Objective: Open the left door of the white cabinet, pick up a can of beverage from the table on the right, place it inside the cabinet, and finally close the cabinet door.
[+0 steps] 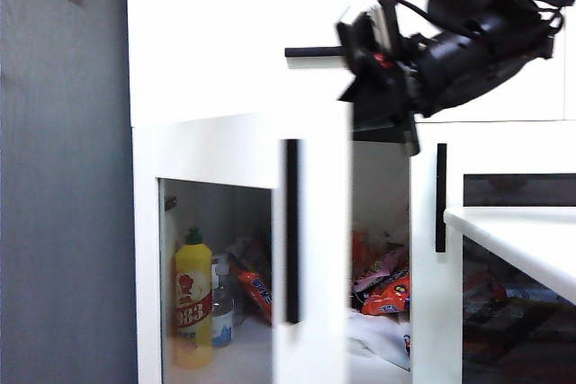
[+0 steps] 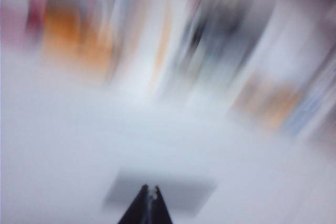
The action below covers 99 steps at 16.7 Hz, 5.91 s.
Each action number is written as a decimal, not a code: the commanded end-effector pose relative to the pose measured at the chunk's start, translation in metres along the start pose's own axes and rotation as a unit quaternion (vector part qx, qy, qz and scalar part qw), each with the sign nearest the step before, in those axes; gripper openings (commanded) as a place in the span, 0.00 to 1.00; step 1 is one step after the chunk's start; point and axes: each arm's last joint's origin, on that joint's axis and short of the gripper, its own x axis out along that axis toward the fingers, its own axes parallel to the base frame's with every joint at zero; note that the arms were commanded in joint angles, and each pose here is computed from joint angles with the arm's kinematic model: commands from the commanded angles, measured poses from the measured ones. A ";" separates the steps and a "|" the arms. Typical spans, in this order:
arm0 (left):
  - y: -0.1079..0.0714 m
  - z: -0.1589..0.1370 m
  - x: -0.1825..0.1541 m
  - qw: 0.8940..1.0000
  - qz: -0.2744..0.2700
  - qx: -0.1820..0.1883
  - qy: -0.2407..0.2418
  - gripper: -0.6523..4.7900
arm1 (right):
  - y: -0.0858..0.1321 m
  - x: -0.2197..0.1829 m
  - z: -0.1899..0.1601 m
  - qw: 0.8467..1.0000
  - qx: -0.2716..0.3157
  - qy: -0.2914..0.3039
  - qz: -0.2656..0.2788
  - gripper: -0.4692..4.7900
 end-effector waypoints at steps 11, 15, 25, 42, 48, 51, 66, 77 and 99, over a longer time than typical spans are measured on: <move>0.031 0.136 -0.114 0.973 -0.042 -0.093 -0.206 0.11 | 0.079 0.111 -0.002 0.995 -0.088 0.008 0.047 0.09; 0.031 0.129 -0.111 0.982 -0.038 -0.076 -0.169 0.11 | 0.092 0.130 -0.007 0.993 -0.111 -0.004 0.026 0.09; 0.036 0.116 -0.121 0.996 -0.037 -0.031 -0.072 0.11 | 0.107 0.159 -0.007 0.990 -0.106 -0.080 0.042 0.09; 0.001 0.003 -0.046 0.936 -0.263 0.024 0.232 0.68 | 0.237 -0.199 -0.052 0.698 -0.124 -0.318 -0.630 0.99; -0.009 -0.037 -0.020 0.912 -0.313 0.014 0.267 0.94 | 0.197 -0.176 -0.118 0.676 -0.047 -0.315 -0.664 1.00; -0.009 -0.040 -0.019 0.911 -0.311 0.016 0.271 0.94 | 0.158 -0.148 -0.126 0.692 -0.039 -0.324 -0.644 1.00; -0.005 -0.054 -0.019 0.906 -0.276 0.036 0.318 0.99 | 0.044 -0.144 -0.150 0.628 0.042 -0.305 -0.715 1.00; -0.004 -0.059 -0.017 0.907 -0.267 0.050 0.321 0.99 | 0.020 -0.147 -0.138 0.646 -0.018 -0.312 -0.696 1.00; -0.003 -0.062 -0.018 0.903 -0.263 0.052 0.337 0.99 | 0.012 -0.149 -0.129 0.629 -0.071 -0.337 -0.697 1.00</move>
